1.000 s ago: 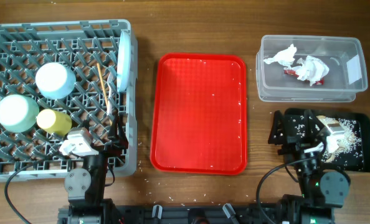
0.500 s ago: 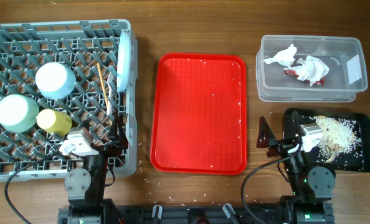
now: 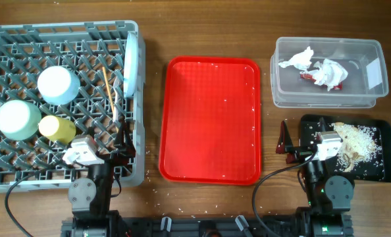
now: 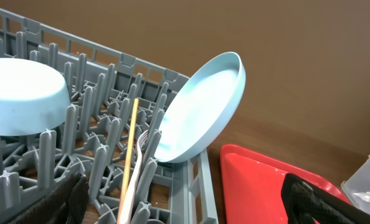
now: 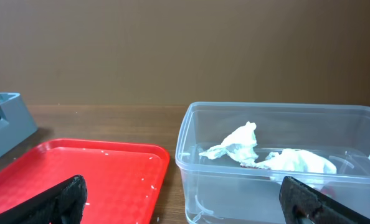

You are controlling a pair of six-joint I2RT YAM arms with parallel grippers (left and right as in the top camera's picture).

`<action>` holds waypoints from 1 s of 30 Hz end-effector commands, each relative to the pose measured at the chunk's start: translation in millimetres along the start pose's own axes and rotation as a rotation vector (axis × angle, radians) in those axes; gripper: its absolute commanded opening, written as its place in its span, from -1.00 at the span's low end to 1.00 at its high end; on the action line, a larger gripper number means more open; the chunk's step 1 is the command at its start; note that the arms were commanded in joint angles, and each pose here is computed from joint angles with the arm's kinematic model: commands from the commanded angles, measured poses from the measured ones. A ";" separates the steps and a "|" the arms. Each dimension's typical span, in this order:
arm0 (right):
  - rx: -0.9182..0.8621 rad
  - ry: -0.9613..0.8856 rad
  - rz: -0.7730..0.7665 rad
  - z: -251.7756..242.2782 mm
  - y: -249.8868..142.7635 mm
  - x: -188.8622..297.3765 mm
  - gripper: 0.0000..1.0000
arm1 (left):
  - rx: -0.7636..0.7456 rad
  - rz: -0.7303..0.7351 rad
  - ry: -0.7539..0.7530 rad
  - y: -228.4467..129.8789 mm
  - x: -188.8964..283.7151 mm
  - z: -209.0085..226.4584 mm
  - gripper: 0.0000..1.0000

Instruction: Sort waste into correct bins and load items into the dishwasher rack

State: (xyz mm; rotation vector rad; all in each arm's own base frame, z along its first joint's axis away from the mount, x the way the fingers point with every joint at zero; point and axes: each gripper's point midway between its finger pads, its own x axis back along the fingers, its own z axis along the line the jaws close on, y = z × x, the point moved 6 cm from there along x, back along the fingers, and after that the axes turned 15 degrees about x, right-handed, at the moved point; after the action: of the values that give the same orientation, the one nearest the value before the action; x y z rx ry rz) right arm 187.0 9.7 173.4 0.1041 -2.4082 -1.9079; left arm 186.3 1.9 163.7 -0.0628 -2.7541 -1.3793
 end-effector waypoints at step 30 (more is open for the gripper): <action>0.023 -0.006 -0.015 -0.4 2.3 0.7 0.99 | -0.047 -0.021 0.028 0.8 0.0 4.7 1.00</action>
State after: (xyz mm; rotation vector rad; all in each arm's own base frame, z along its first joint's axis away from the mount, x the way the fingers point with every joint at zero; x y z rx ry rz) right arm 187.0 9.8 173.5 0.1055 -2.4180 -1.8961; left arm 186.3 2.3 163.7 -0.0588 -2.7503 -1.3842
